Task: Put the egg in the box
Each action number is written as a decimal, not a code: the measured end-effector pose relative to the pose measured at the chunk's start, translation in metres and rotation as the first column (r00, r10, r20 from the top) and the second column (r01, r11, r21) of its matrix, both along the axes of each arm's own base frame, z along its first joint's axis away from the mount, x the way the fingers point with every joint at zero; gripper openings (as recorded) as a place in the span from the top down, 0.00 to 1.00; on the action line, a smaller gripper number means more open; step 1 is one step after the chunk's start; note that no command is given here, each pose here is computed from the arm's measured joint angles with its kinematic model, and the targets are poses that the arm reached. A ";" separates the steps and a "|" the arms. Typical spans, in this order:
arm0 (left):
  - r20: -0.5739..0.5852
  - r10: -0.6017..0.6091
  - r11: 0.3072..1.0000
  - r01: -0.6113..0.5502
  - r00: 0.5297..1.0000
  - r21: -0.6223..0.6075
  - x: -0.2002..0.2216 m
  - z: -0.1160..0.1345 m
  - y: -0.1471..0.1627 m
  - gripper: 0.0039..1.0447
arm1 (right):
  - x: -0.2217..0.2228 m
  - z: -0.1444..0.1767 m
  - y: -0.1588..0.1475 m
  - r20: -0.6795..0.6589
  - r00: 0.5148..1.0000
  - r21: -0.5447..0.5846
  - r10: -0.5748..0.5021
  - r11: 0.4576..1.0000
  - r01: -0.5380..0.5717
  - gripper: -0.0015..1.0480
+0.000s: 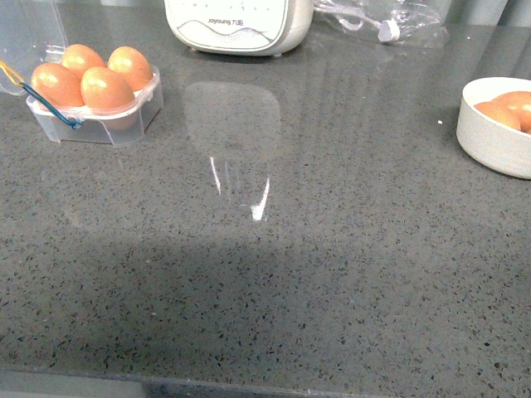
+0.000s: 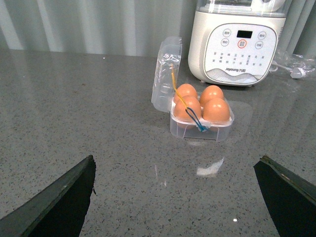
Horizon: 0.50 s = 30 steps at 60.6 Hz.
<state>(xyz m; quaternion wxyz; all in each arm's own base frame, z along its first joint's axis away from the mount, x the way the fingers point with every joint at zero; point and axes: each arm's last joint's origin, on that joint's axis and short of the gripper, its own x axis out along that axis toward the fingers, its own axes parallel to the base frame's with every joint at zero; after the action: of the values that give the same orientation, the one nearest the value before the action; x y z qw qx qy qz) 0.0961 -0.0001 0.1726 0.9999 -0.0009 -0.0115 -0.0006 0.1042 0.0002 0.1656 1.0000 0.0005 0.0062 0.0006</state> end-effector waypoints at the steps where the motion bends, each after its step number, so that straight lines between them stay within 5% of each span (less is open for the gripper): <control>1: 0.000 0.000 1.000 0.000 1.000 0.000 0.000 0.000 0.000 0.06 | -0.002 -0.001 0.000 -0.009 1.000 -0.001 0.000 1.000 0.000 0.97; 25: 0.002 0.000 1.000 0.000 1.000 0.000 0.000 0.000 0.000 0.06 | -0.007 0.000 0.000 0.015 1.000 -0.001 0.002 1.000 -0.002 0.97; 30: 0.002 0.000 1.000 0.000 1.000 0.000 0.000 0.000 0.000 0.06 | -0.007 0.000 0.000 0.015 1.000 -0.001 0.002 1.000 -0.002 0.81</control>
<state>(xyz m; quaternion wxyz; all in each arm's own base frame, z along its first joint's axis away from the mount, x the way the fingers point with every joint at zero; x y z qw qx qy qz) 0.0960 -0.0001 0.1728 0.9999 -0.0009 -0.0123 -0.0004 0.0976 0.0002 0.1654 1.0000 -0.0001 -0.0012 0.0013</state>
